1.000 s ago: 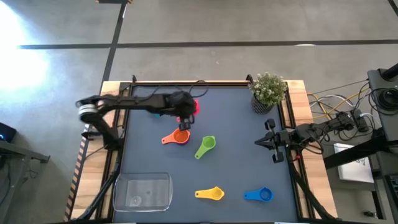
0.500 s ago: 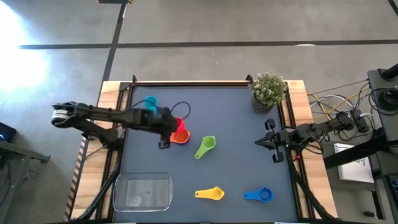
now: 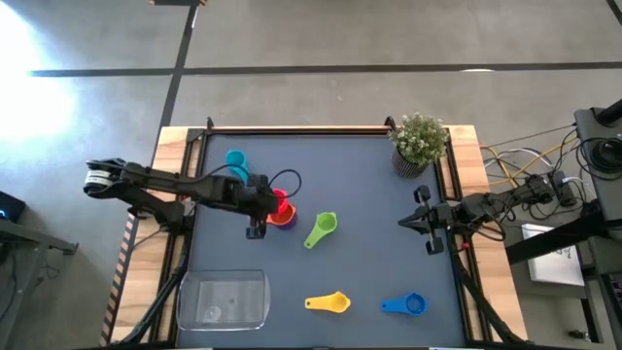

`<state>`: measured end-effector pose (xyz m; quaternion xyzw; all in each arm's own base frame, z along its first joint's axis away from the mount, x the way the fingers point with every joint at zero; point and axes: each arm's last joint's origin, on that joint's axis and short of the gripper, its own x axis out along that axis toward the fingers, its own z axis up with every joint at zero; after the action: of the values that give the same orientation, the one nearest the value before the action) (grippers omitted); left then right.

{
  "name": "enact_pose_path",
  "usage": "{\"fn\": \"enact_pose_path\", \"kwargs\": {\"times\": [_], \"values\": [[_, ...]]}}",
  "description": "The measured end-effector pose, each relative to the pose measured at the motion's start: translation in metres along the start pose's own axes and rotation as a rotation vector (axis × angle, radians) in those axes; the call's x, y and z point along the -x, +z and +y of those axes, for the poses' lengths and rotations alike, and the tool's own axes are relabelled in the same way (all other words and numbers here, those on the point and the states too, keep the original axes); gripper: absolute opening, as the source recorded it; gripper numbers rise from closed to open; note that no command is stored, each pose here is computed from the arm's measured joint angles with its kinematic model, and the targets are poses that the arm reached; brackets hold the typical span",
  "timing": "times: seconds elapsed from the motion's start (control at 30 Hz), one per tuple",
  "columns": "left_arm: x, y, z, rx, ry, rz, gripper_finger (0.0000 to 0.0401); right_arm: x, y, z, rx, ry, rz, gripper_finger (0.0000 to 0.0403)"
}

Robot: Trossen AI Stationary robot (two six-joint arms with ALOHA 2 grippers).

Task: Nest measuring cups in basket
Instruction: Stack the red measuring cup on top of the orange measuring cup

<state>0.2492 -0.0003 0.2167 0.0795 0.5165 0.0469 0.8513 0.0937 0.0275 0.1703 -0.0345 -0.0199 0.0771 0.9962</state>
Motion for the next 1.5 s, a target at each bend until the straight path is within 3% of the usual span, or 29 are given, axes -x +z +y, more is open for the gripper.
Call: {"fn": "enact_pose_path", "kwargs": {"times": [0.7, 1.23, 1.5], "values": [[0.008, 0.015, -0.024, -0.137, -0.096, -0.135, 0.0000, 0.000, 0.000, 0.000, 0.001, 0.000, 0.004, 0.0009], [-0.022, 0.014, -0.031, -0.165, -0.102, -0.025, 0.0000, 0.000, 0.000, 0.000, 0.001, -0.005, 0.002, 0.0009], [-0.021, 0.016, -0.030, -0.157, -0.129, -0.042, 0.0049, 0.001, 0.013, -0.003, -0.027, -0.066, -0.128, 0.0009]]}}
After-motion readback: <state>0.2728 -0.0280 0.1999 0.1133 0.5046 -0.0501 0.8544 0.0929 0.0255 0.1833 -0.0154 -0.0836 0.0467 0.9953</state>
